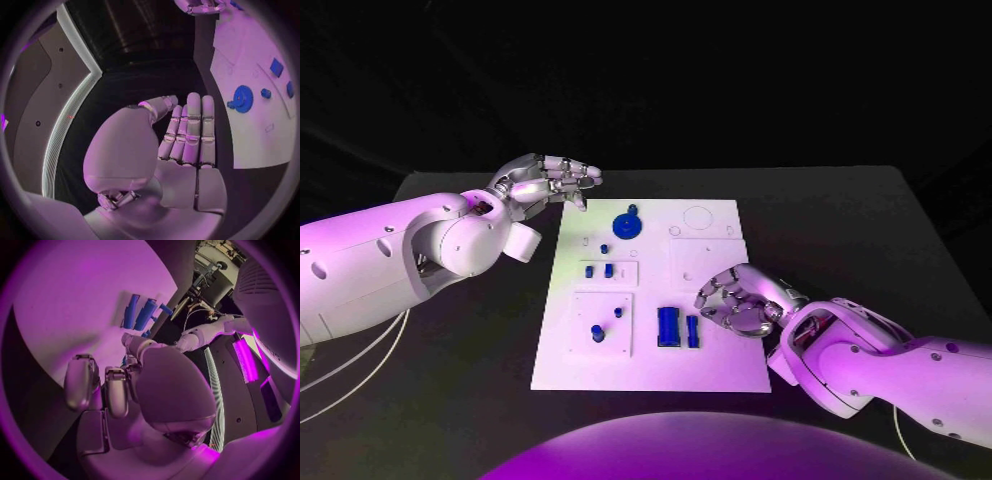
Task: Assemble the parts on the task board
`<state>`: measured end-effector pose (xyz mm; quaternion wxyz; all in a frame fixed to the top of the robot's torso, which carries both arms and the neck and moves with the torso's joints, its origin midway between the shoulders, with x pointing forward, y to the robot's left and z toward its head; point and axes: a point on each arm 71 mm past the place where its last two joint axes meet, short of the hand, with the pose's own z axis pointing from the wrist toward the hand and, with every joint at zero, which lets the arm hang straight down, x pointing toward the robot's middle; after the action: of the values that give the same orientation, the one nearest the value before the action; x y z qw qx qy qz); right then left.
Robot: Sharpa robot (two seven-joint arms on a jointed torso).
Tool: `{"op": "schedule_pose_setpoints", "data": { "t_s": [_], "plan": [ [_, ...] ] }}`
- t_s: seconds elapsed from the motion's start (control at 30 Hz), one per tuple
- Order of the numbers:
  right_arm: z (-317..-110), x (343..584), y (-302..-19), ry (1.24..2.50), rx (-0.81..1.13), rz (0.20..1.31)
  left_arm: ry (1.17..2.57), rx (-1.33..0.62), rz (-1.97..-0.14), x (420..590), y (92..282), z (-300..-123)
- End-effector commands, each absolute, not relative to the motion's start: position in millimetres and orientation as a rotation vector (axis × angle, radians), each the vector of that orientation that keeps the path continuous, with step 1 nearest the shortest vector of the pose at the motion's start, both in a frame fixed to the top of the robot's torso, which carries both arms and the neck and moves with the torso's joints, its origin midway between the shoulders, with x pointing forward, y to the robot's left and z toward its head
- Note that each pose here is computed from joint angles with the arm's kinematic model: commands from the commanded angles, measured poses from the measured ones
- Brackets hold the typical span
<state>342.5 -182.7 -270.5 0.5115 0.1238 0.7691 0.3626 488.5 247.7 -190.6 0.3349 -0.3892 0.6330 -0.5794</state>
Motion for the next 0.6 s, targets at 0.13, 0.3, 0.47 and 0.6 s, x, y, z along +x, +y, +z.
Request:
{"op": "schedule_pose_setpoints", "data": {
  "t_s": [0.13, 0.3, 0.47, 0.6],
  "plan": [
    [-273.1, 342.1, -177.1, 1.855, 0.257, 0.889, 1.657, -1.005, -1.533, 487.8, 245.5, -189.6],
    [-276.5, 340.8, -173.1, 1.886, 0.247, 0.892, 1.657, -1.006, -1.532, 487.6, 246.0, -189.6],
    [-278.9, 339.9, -171.7, 1.905, 0.244, 0.89, 1.658, -1.007, -1.531, 487.5, 246.2, -189.6],
    [-280.7, 340.1, -171.7, 1.919, 0.244, 0.882, 1.659, -1.007, -1.531, 487.6, 246.1, -189.6]
  ]
}}
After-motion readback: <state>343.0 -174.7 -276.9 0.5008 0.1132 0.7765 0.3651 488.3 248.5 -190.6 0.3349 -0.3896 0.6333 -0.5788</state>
